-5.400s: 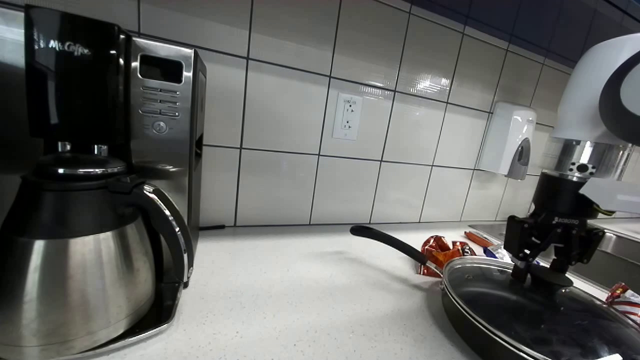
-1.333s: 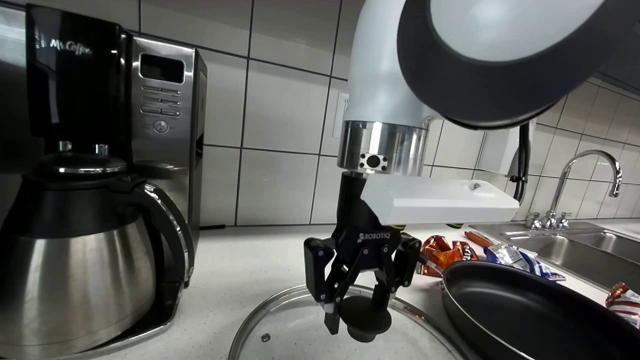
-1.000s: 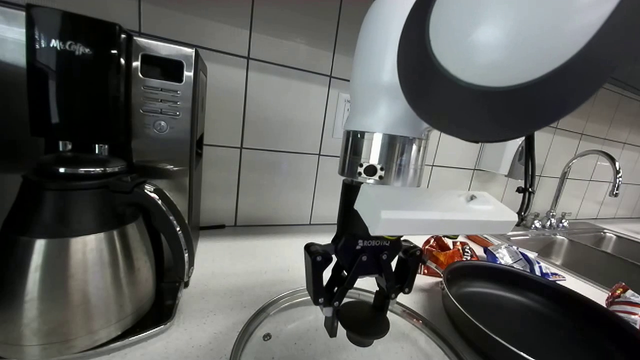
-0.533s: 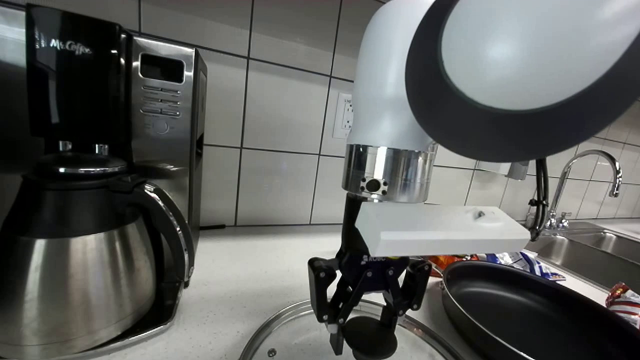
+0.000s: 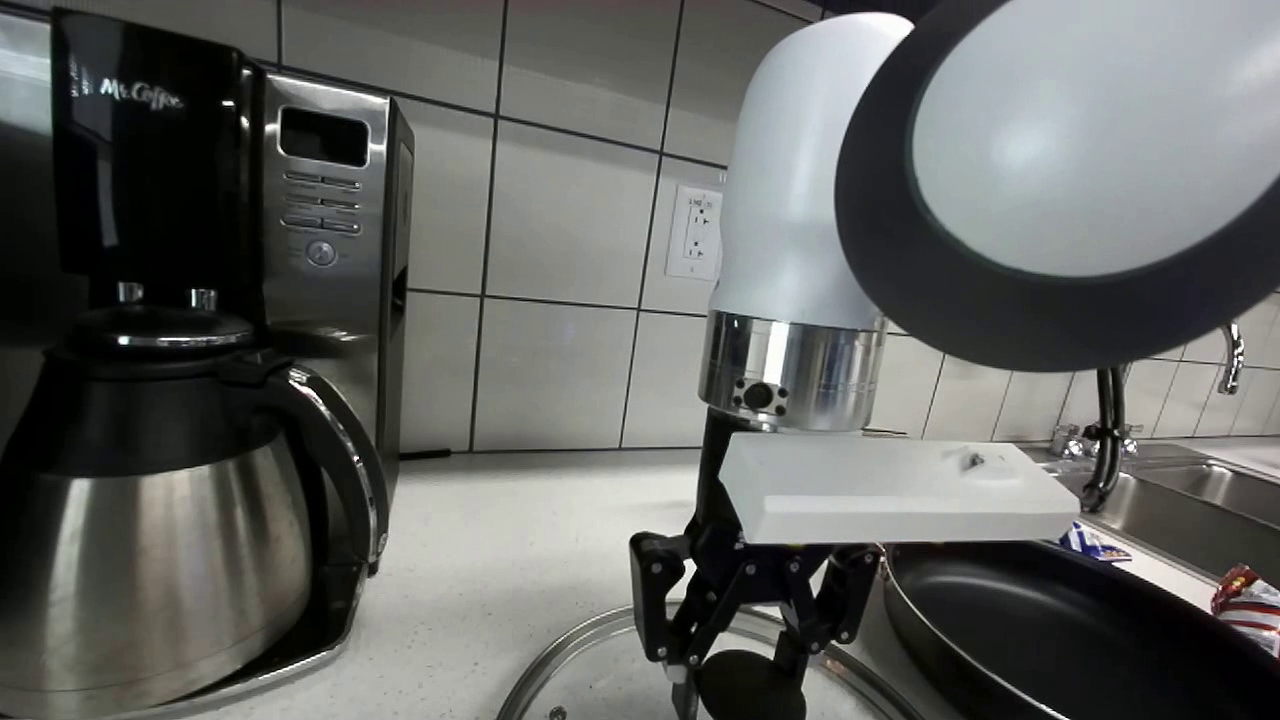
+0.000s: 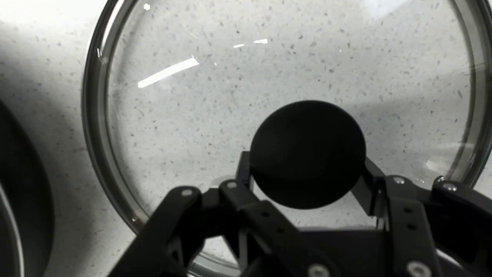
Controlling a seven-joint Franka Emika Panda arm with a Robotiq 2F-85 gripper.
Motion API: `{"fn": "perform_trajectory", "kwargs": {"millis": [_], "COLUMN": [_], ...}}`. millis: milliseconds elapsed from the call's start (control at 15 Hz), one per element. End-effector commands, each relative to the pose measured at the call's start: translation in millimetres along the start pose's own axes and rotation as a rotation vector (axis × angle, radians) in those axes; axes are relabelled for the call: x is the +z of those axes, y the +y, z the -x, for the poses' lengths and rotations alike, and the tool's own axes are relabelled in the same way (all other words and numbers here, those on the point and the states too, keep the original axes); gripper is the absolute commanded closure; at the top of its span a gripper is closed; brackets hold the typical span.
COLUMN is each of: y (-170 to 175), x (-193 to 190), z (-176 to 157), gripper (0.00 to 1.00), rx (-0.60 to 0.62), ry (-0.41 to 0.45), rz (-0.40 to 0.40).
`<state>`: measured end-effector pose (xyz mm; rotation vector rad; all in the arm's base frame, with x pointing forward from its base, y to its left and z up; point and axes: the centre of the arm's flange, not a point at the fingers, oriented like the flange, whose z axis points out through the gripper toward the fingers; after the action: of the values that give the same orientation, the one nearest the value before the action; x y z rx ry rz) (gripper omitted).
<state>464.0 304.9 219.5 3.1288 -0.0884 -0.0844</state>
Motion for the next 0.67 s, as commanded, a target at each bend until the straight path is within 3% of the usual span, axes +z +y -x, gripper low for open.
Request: {"fn": "perform_trajectory", "kwargs": {"millis": [0, 200, 267, 467, 600], "y": [3, 5, 5, 6, 7], "x": [-9, -8, -10, -18, -31], "z": [2, 2, 3, 5, 7], "gripper": [0.63, 0.63, 0.13, 0.01, 0.0], "rx": [0.044, 0.046, 0.043, 0.043, 0.042], "ry": [0.021, 0.014, 0.014, 0.022, 0.039], "rz": [-0.006, -0.001, 0.001, -0.002, -0.008]}}
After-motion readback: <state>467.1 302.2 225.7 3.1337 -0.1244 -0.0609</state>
